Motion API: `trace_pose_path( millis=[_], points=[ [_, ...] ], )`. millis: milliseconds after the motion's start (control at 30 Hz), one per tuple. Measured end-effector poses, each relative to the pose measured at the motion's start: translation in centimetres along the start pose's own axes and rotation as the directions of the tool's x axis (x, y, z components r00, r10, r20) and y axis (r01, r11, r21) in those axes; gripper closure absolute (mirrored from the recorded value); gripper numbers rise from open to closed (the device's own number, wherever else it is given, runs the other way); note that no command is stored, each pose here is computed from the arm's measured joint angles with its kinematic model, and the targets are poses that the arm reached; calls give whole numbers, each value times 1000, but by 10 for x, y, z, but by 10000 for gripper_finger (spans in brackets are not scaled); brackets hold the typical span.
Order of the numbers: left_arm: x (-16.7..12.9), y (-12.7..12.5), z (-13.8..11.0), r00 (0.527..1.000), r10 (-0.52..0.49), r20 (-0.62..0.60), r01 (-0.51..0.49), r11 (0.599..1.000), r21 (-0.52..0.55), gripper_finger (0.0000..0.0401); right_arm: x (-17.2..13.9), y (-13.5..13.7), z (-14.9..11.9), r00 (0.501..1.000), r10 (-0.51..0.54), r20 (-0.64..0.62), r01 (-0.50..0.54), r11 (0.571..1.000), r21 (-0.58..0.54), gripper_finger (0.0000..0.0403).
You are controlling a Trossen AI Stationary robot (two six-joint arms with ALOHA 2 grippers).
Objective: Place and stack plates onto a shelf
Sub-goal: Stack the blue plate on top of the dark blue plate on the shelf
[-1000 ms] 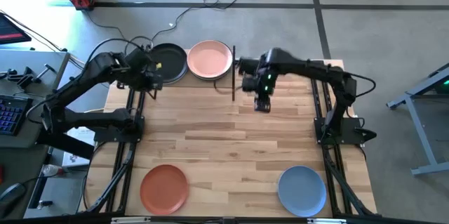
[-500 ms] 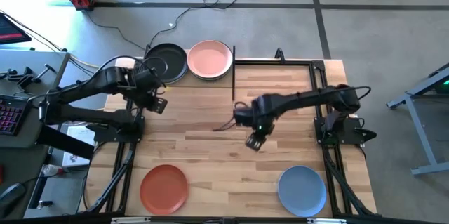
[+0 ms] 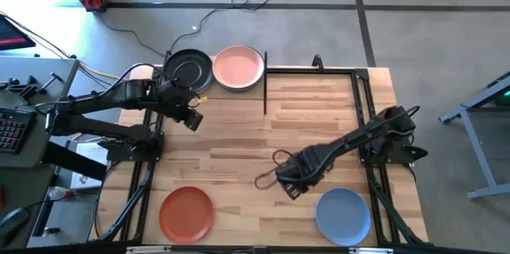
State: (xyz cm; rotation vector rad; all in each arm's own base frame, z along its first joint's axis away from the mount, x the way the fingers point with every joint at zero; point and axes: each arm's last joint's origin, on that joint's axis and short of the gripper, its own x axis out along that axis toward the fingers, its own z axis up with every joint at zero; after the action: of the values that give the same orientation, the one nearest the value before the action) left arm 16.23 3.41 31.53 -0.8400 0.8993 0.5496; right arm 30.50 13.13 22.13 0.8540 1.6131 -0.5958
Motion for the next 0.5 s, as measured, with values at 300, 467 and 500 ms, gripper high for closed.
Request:
trace_pose_path(
  millis=[300, 467, 500],
  points=[
    [15, -22, 23, 982, -132, 136, 119, 988, 95, 334, 25, 9, -43, 1000, 12, 25, -17, 982, 187, 269],
    [26, -29, 31, 975, -157, 155, 142, 985, 100, 334, 31, 11, -69, 999, 5, 34, -15, 956, 293, 269],
    [28, -30, 32, 976, -154, 152, 140, 985, 99, 334, 33, 12, -74, 999, 13, 41, -25, 950, 312, 269]
  ],
)
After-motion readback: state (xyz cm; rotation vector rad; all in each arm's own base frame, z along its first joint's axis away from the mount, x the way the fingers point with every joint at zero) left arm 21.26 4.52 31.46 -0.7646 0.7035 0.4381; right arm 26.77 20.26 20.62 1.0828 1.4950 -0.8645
